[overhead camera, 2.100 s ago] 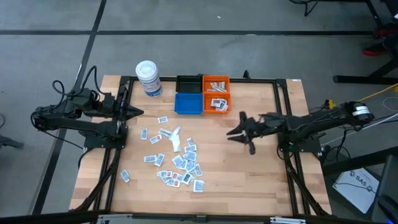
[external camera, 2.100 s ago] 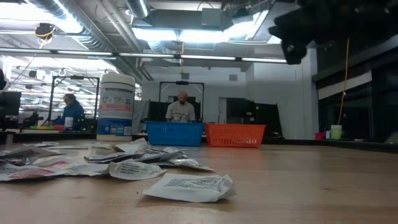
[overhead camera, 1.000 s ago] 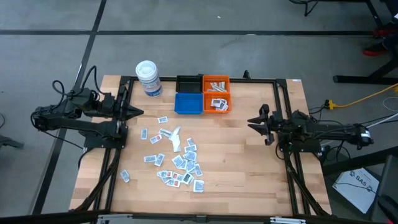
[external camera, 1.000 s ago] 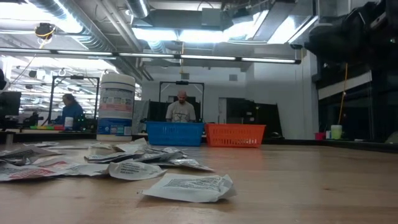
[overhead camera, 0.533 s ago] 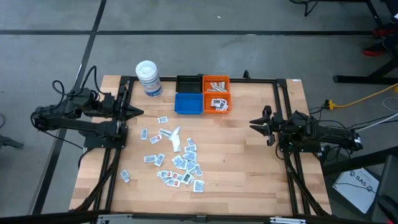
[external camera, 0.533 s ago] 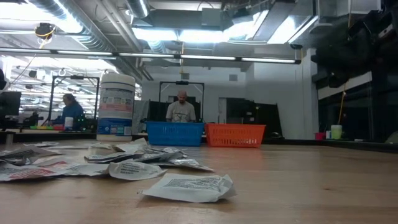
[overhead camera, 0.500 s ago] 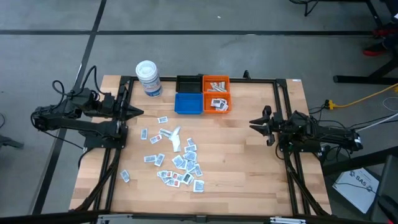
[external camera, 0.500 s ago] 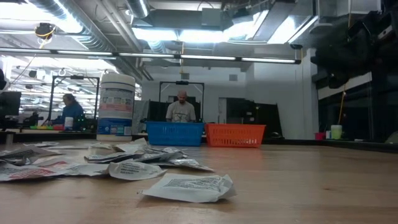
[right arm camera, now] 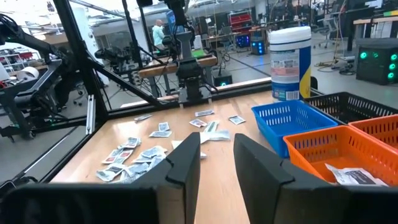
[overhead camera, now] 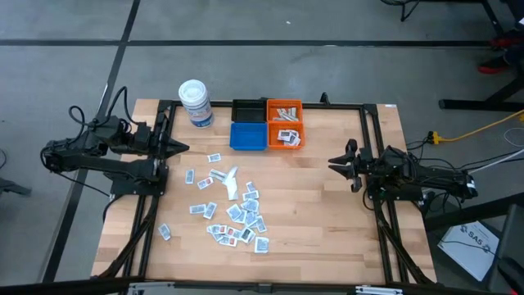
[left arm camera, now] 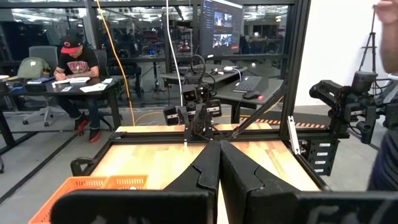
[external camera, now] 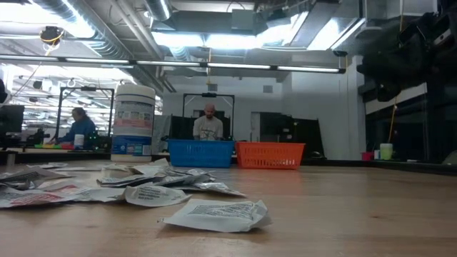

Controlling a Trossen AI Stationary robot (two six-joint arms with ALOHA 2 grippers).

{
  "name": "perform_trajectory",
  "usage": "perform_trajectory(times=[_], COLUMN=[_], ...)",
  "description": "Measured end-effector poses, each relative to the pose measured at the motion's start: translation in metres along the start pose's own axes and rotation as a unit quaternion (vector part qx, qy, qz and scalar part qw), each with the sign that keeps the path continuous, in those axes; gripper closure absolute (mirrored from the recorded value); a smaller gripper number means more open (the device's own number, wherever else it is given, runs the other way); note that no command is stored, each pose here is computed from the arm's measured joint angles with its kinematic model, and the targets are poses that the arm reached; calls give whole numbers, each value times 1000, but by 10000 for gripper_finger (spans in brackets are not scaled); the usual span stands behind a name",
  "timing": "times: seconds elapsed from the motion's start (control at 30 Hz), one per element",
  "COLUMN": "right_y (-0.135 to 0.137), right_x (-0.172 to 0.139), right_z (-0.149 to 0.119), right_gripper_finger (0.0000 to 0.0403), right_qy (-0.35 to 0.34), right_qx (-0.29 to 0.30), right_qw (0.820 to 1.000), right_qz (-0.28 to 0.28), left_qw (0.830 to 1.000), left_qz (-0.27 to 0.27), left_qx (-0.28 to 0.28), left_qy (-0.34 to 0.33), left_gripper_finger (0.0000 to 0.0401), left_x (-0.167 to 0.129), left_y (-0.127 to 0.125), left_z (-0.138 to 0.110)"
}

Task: Pick & Place First Aid Supplies
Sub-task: Put the ointment pack into the blue bin

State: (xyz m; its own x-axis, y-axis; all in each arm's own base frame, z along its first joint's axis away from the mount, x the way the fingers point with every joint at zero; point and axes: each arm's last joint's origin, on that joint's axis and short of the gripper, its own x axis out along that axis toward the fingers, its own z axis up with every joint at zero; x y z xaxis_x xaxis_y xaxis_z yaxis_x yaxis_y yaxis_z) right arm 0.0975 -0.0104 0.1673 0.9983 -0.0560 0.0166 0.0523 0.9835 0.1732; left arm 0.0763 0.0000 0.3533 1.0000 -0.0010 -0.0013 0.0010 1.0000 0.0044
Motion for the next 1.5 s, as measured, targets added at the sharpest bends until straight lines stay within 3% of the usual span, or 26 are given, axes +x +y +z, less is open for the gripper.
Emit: perform_trajectory(times=[0.87, 1.07, 1.27, 1.5], right_y=[0, 0, 0, 0], right_x=[0, 0, 0, 0], right_z=[0, 0, 0, 0], right_gripper_finger=[303, 303, 303, 303], right_qy=[0, 0, 0, 0], right_qx=[0, 0, 0, 0], right_qw=[1000, 1000, 1000, 1000], right_qz=[0, 0, 0, 0], left_qw=[1000, 999, 1000, 991], left_qz=[1, 3, 8, 70], left_qx=[12, -28, 0, 20], left_qy=[-20, -15, 13, 109], left_gripper_finger=[397, 397, 397, 397], left_x=[0, 2, 14, 36], left_y=[0, 0, 1, 4], left_z=[4, 3, -1, -12])
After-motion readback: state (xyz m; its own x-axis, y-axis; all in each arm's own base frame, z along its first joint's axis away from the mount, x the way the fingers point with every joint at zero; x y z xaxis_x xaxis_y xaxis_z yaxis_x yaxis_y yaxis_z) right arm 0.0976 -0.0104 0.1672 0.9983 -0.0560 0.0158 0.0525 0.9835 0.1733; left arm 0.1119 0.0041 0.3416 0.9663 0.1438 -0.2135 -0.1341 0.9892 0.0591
